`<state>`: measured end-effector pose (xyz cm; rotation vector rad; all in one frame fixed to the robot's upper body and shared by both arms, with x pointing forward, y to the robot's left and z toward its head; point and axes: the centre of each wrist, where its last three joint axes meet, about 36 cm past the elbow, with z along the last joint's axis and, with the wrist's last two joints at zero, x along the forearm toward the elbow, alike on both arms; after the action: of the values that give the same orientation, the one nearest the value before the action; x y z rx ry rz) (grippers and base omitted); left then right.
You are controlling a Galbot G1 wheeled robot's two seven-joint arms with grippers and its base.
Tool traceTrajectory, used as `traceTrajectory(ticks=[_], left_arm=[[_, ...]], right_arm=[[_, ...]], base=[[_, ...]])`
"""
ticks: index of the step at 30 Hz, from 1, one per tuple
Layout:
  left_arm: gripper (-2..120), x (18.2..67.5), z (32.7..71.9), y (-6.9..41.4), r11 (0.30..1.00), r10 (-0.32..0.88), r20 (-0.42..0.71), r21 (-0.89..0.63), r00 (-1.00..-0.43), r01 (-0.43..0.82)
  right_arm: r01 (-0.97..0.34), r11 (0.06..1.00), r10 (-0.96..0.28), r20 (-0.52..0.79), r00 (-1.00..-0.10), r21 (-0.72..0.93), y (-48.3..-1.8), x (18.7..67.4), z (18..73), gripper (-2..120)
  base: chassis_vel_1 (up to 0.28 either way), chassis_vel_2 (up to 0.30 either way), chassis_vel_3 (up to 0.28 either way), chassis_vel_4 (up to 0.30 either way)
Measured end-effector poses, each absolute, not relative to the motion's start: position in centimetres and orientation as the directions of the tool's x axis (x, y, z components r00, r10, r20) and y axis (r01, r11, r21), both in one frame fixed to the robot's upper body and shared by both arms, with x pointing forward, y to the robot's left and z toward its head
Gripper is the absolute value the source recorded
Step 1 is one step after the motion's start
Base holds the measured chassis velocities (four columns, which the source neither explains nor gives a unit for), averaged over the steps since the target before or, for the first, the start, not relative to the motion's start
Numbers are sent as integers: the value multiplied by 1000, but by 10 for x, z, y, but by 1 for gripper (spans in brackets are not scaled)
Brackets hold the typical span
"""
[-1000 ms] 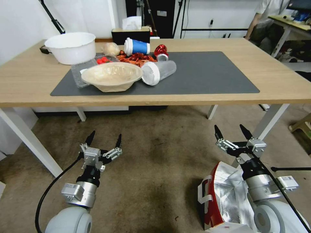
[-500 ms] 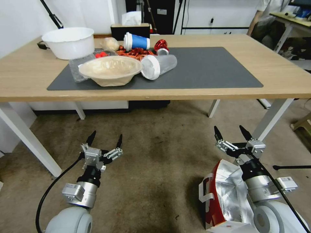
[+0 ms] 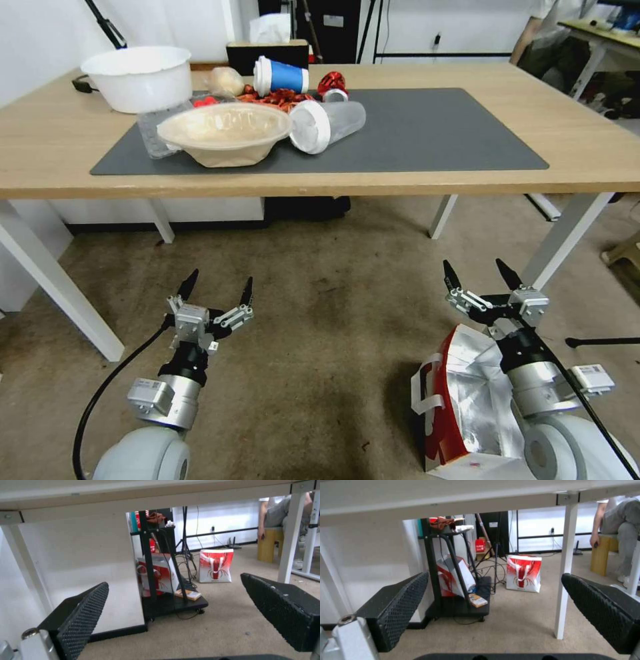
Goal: Pick up the food delivery bag from the floor and place it on the table.
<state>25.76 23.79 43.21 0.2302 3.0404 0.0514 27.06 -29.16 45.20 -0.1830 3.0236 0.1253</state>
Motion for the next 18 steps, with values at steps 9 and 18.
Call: traceTrajectory(ticks=[9,18], left_arm=[[99,257,433,238,988,154,-89,42,-984,151],[99,257,432,237,987,156,-88,42,-984,153]], right_arm=[[-123,989,-113,-116,-987,77,-292,271,452,100],[-120,990,-111,-111,-988,79,-292,271,450,100]], base=[[0,0,0,0],[0,0,0,0]])
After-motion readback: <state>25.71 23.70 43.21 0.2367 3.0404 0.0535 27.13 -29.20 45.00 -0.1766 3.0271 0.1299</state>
